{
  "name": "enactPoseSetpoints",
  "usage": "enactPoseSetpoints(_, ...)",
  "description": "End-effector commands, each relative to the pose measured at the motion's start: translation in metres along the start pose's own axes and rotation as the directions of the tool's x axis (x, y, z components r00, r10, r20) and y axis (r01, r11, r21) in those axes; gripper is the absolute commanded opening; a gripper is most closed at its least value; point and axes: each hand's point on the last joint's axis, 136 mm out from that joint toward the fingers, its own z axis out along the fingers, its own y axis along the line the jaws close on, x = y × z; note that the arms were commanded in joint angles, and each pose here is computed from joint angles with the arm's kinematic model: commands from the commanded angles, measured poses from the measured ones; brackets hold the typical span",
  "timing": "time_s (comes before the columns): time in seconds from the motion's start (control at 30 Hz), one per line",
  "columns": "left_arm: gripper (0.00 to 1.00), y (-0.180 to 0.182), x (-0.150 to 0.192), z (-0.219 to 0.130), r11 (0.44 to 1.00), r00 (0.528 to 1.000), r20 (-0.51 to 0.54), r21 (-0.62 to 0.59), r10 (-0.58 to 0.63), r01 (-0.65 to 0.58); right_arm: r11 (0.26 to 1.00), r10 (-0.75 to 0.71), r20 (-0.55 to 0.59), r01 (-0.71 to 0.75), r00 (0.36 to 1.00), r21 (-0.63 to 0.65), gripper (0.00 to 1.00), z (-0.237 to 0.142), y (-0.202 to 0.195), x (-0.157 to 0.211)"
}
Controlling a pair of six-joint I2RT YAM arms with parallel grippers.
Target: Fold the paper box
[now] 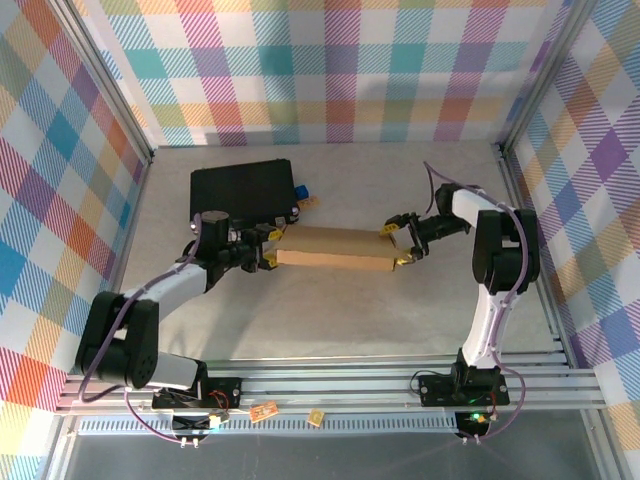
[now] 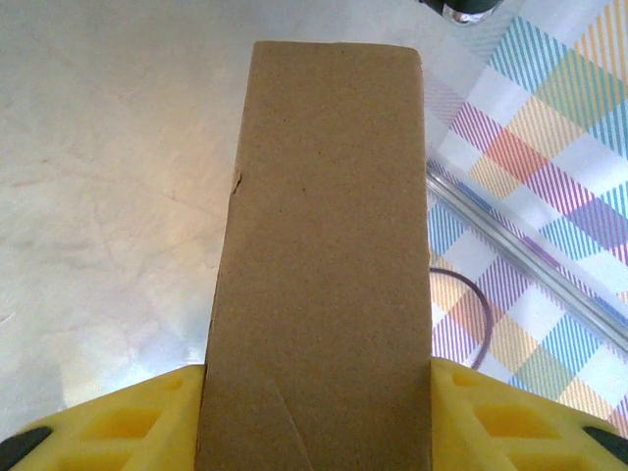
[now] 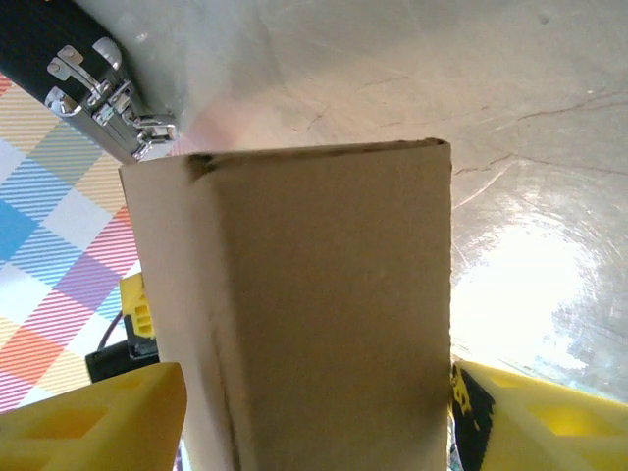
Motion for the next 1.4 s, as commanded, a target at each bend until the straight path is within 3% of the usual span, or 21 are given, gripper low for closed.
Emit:
enactPoseSetpoints(0.0, 0.23, 0.029, 0.005, -0.012, 0.978, 0.986, 0.05, -0.125, -0.16, 0.166, 0.992, -0.122, 0.078, 0.118, 0.989, 0.054, 0.71, -0.019, 0.017, 0.013)
enactPoseSetpoints(0.17, 0.21, 0.05, 0.007, -0.028, 0.938, 0.945, 0.123, -0.138, -0.302, 0.318, 0.959, -0.275, 0.198, 0.252, 0.941, 0.131, 0.71, -0.045, 0.032, 0.022)
enactPoseSetpoints(0.23, 0.19, 0.058, 0.005, -0.036, 0.917, 0.921, 0.17, -0.138, -0.35, 0.374, 0.929, -0.362, 0.265, 0.322, 0.894, 0.183, 0.69, -0.059, 0.04, 0.027)
enactPoseSetpoints(0.4, 0.16, 0.078, -0.005, -0.053, 0.859, 0.848, 0.296, -0.14, -0.439, 0.493, 0.791, -0.61, 0.406, 0.491, 0.68, 0.366, 0.58, -0.091, 0.055, 0.048)
enactPoseSetpoints(0.5, 0.16, 0.086, -0.011, -0.06, 0.827, 0.809, 0.346, -0.139, -0.475, 0.545, 0.67, -0.739, 0.367, 0.556, 0.565, 0.493, 0.46, -0.085, 0.057, 0.065)
enactPoseSetpoints(0.57, 0.16, 0.085, -0.016, -0.061, 0.819, 0.796, 0.36, -0.128, -0.487, 0.559, 0.539, -0.84, 0.315, 0.616, 0.441, 0.575, 0.42, -0.074, 0.06, 0.077)
enactPoseSetpoints(0.73, 0.16, 0.08, -0.028, -0.072, 0.795, 0.759, 0.409, -0.119, -0.506, 0.595, 0.173, -0.953, 0.301, 0.752, -0.036, 0.636, 0.42, -0.068, 0.092, 0.118)
enactPoseSetpoints(0.8, 0.16, 0.076, -0.034, -0.076, 0.792, 0.752, 0.422, -0.115, -0.507, 0.599, 0.086, -0.944, 0.292, 0.739, -0.155, 0.668, 0.48, -0.075, 0.098, 0.125)
enactPoseSetpoints(0.87, 0.16, 0.072, -0.039, -0.077, 0.789, 0.747, 0.431, -0.118, -0.506, 0.603, -0.005, -0.948, 0.225, 0.722, -0.223, 0.692, 0.5, -0.075, 0.099, 0.126)
enactPoseSetpoints(1.03, 0.16, 0.061, -0.049, -0.071, 0.787, 0.753, 0.425, -0.136, -0.503, 0.602, -0.168, -0.96, 0.06, 0.735, -0.273, 0.657, 0.53, -0.056, 0.095, 0.115)
enactPoseSetpoints(1.13, 0.16, 0.059, -0.052, -0.067, 0.775, 0.752, 0.426, -0.162, -0.504, 0.611, -0.212, -0.96, 0.01, 0.754, -0.279, 0.622, 0.54, -0.045, 0.098, 0.105)
enactPoseSetpoints(1.37, 0.16, 0.054, -0.058, -0.063, 0.773, 0.762, 0.421, -0.191, -0.492, 0.605, -0.238, -0.966, -0.066, 0.76, -0.249, 0.604, 0.49, -0.032, 0.111, 0.084)
